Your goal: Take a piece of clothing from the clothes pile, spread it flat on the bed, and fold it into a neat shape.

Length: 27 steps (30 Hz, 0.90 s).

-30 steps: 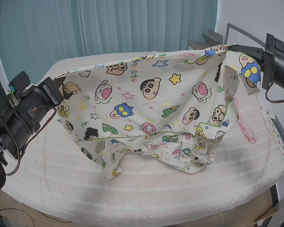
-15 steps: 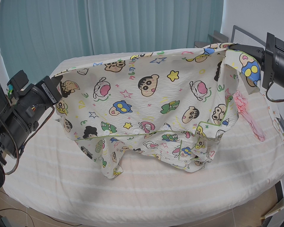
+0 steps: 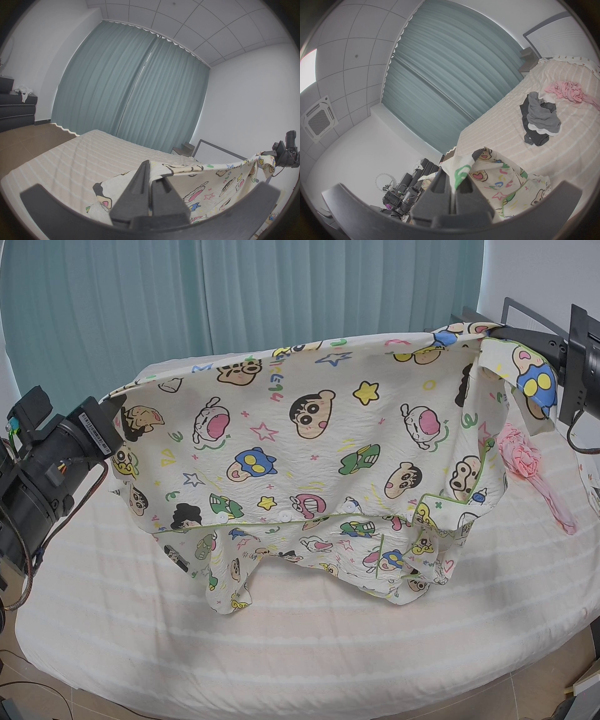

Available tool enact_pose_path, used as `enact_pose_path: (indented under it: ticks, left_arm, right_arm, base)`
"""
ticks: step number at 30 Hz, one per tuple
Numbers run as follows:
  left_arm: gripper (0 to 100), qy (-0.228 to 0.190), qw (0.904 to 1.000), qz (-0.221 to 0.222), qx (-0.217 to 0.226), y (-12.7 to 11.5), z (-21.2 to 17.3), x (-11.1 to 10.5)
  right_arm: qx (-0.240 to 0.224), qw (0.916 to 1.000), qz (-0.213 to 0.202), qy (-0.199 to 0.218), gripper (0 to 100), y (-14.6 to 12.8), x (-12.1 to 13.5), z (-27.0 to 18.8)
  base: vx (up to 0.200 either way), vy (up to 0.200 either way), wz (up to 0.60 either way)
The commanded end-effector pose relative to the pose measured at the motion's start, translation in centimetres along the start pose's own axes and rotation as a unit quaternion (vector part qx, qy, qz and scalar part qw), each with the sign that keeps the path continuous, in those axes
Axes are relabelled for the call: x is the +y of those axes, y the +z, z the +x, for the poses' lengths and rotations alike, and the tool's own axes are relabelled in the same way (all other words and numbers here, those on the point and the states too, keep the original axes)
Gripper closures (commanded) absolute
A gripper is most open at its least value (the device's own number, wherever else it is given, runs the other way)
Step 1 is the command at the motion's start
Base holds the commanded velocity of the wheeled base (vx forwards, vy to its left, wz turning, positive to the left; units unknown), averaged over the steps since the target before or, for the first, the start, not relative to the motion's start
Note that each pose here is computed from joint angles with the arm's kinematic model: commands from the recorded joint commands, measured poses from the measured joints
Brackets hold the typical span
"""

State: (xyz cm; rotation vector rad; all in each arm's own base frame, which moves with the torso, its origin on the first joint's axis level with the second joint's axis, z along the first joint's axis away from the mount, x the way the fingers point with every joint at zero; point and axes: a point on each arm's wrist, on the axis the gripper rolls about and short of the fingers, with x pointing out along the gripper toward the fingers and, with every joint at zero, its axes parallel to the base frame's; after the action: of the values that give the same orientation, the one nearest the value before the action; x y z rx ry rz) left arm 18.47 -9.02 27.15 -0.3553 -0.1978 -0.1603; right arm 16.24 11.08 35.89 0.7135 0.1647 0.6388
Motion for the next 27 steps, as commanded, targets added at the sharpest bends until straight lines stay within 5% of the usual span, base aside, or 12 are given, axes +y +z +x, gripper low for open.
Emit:
enact_pose_path:
  ticks: [1,9,27]
  left_arm:
    - [100,0.003,1.0,0.0,-0.001,0.1,-0.3,0.1]
    - [100,0.01,0.9999,0.0,-0.002,0.0,-0.7,0.3]
    - [100,0.004,1.0,-0.001,0.0,0.0,-2.6,0.8]
  right_arm:
    - [-0.001,1.0,0.0,0.002,100,0.0,0.1,-0.4]
    - [-0.002,1.0,0.0,0.003,100,0.0,0.1,-1.0]
    - [-0.011,0.9989,-0.027,0.038,100,0.2,0.7,-4.5]
  base:
    - [0.0,0.0,0.0]
    - [0.0,0.0,0.0]
    - [-0.2,0.0,0.0]
